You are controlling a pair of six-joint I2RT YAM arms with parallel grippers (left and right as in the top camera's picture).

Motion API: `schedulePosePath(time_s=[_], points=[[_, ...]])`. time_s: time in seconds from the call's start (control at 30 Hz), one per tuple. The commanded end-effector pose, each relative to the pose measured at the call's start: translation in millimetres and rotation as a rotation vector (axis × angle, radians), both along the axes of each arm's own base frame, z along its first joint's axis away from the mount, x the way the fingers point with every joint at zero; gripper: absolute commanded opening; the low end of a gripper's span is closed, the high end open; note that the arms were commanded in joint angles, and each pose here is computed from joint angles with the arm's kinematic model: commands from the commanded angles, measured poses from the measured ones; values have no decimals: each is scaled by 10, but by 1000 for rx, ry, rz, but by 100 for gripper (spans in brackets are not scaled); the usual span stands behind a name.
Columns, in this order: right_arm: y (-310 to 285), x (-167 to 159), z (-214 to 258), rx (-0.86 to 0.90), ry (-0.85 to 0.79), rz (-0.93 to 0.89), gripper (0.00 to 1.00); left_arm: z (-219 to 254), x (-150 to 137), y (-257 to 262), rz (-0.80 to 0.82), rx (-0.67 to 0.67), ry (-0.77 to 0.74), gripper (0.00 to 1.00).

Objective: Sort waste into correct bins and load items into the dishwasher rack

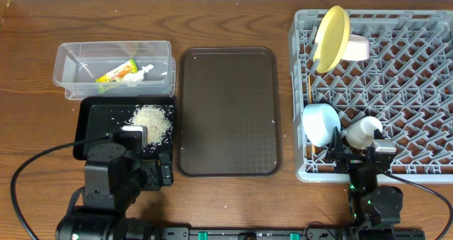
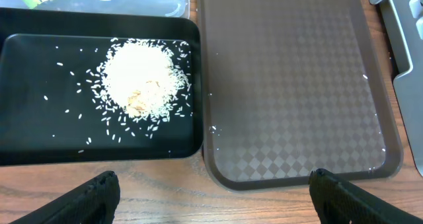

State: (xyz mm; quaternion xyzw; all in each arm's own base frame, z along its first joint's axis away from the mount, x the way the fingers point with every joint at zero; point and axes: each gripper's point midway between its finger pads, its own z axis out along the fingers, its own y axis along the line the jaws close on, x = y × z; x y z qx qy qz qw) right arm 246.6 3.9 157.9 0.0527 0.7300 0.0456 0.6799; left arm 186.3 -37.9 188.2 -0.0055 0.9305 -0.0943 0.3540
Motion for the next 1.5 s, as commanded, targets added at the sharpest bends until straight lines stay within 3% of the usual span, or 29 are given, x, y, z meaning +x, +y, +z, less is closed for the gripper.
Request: schedulePosePath(time_s=[0.0, 1.3, 1.47], points=[[10, -4, 4, -11, -3, 3, 99, -6, 1, 10, -3, 10, -2, 94], [10, -4, 4, -11, -3, 3, 99, -7, 2, 15, -1, 13, -2, 94], [10, -4, 4, -11, -3, 3, 99, -10, -96, 47, 4, 23, -14, 94]])
